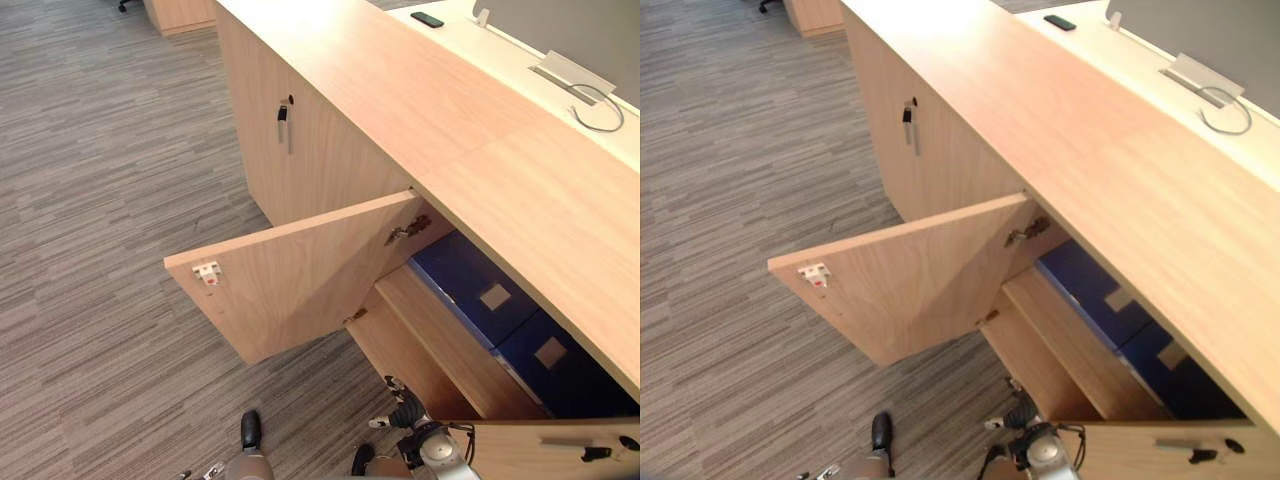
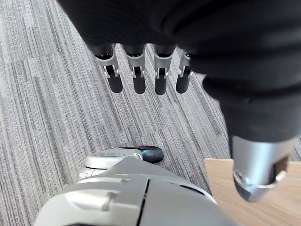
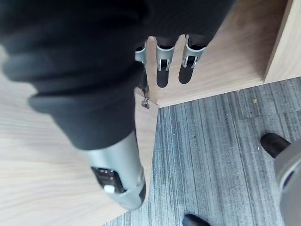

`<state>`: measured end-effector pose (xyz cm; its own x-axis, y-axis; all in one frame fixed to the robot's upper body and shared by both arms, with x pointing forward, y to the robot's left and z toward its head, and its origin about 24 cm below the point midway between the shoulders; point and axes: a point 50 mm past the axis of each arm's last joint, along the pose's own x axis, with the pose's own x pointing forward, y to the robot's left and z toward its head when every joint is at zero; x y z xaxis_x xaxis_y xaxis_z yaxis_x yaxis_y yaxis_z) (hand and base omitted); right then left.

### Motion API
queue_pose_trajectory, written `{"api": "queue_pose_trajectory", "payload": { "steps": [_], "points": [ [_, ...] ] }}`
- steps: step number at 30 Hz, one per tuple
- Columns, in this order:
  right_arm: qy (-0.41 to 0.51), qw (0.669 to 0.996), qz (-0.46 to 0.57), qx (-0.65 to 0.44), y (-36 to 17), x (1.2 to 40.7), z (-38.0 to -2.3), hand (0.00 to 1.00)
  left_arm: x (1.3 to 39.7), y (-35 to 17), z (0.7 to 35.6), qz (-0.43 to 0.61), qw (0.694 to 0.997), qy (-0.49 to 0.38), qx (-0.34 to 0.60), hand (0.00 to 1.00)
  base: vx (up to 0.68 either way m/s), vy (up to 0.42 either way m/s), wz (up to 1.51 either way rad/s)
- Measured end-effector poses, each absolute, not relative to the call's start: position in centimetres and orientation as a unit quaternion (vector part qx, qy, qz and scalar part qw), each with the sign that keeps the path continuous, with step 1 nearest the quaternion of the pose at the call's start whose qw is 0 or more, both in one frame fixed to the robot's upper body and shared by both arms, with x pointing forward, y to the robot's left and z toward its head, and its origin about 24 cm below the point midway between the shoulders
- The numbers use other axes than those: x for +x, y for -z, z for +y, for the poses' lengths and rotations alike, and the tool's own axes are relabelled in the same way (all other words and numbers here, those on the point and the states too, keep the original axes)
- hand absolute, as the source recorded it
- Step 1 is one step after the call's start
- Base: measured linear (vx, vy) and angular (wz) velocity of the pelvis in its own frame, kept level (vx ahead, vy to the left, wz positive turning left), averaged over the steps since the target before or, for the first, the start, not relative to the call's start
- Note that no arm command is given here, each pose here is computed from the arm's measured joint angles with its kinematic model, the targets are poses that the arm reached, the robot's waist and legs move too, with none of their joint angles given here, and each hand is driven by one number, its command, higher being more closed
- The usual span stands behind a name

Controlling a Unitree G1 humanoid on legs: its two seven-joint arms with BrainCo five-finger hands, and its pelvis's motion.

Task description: Walk over to the cabinet, pick up the folder, carry it to the office cabinet, place the folder inside the office cabinet, then close the office cabinet door

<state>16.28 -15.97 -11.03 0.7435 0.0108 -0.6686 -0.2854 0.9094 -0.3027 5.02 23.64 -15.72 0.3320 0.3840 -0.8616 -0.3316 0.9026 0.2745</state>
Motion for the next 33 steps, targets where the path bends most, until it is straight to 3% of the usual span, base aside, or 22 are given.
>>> {"api": "queue_pose_trajectory", "payload": {
  "steps": [13, 21, 28, 33],
  "points": [
    [-0.095, 0.905, 0.357, -0.212, 11.4, 16.3, -15.9, 0.00, 5.6, 15.4, 23.7, 0.516, 0.824, -0.234, 0.010, 0.00, -0.05, 0.013, -0.04],
    [-0.075, 0.898, 0.356, -0.248, 11.0, 17.1, -18.8, 0.00, 5.6, 15.4, 24.0, 0.515, 0.820, -0.249, 0.002, 0.00, -0.05, 0.164, -0.29],
    [-0.092, 0.905, 0.355, -0.214, 11.2, 17.3, -16.2, 0.00, 7.5, 14.2, 26.7, 0.489, 0.835, -0.244, 0.058, 0.00, -0.08, 0.190, -0.08],
    [-0.091, 0.896, 0.378, -0.215, 11.9, 15.8, -16.6, 0.00, 6.8, 14.8, 25.2, 0.501, 0.831, -0.239, 0.040, 0.00, -0.03, -0.107, -0.08]
  ]
}}
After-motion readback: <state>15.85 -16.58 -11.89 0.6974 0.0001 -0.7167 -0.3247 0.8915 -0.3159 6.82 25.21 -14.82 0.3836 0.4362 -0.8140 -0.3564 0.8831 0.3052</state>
